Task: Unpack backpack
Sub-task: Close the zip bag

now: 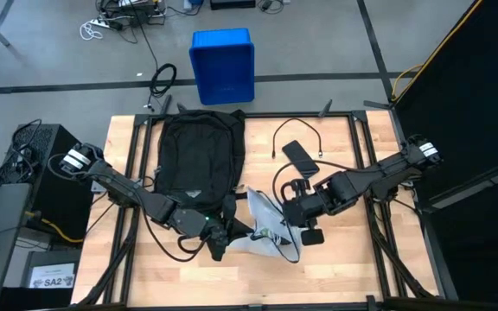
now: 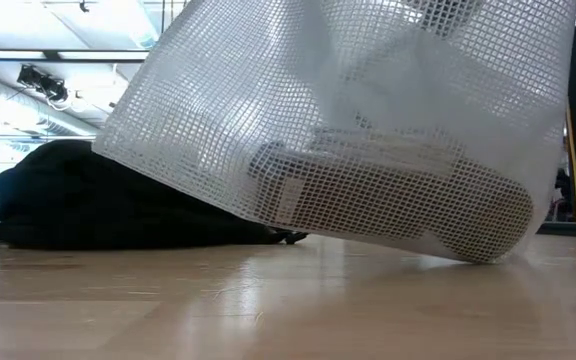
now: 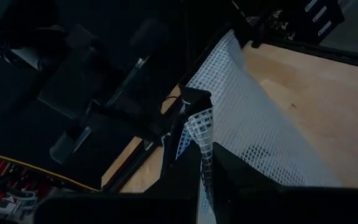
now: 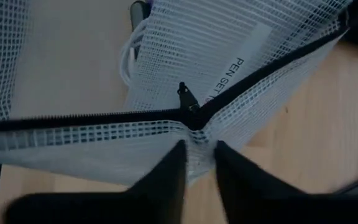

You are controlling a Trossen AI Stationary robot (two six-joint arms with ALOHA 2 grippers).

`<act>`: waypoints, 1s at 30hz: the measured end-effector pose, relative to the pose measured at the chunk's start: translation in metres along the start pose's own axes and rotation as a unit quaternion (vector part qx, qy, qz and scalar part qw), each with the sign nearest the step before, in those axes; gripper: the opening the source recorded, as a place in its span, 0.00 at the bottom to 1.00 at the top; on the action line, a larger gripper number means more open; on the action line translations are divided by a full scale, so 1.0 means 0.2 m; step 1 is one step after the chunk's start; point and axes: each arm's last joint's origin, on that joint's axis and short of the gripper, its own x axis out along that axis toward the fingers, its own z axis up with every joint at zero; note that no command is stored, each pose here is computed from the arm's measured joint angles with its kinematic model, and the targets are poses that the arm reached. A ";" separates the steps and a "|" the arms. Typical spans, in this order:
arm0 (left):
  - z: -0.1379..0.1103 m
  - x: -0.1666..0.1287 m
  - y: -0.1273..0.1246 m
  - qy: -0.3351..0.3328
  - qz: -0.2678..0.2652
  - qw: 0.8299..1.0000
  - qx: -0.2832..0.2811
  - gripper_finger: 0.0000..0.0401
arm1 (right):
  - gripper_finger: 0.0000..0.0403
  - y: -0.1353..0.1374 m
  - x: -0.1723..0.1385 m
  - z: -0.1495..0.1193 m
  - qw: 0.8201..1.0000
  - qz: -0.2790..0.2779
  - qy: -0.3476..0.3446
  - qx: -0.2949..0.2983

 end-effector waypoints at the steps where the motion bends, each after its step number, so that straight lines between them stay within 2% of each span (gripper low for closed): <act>1: 0.00 0.00 0.00 0.001 -0.001 1.000 0.000 0.00 | 0.05 0.00 0.00 0.00 1.000 0.000 -0.001 -0.002; 3: 0.00 0.00 0.00 0.002 0.001 1.000 0.000 0.00 | 0.02 -0.01 0.00 0.00 1.000 -0.017 -0.004 0.004; 7: 0.00 0.00 0.00 0.013 0.012 1.000 0.004 0.00 | 0.00 -0.02 -0.02 0.01 0.996 -0.087 -0.025 0.006; 11: -0.02 0.00 0.00 0.039 0.027 0.999 0.023 0.00 | 0.00 0.00 -0.07 0.04 0.986 -0.154 -0.064 0.003; 14: -0.03 0.00 -0.01 0.066 0.023 0.997 0.039 0.00 | 0.00 0.02 -0.12 0.06 0.979 -0.181 -0.091 -0.003; 17: -0.03 -0.01 0.00 0.089 0.013 0.995 0.039 0.00 | 0.00 0.05 -0.17 0.07 0.979 -0.176 -0.107 -0.007; 24: 0.02 -0.02 0.01 0.085 0.007 0.996 0.034 0.00 | 0.01 0.07 -0.19 0.05 0.993 -0.097 -0.071 -0.001; 27: 0.03 -0.02 0.00 0.081 0.005 0.996 0.034 0.00 | 0.09 0.06 -0.18 0.05 0.996 -0.064 -0.059 0.002; 30: 0.03 -0.03 -0.01 0.081 0.002 0.996 0.035 0.00 | 0.24 0.06 -0.18 0.05 0.997 -0.055 -0.060 0.003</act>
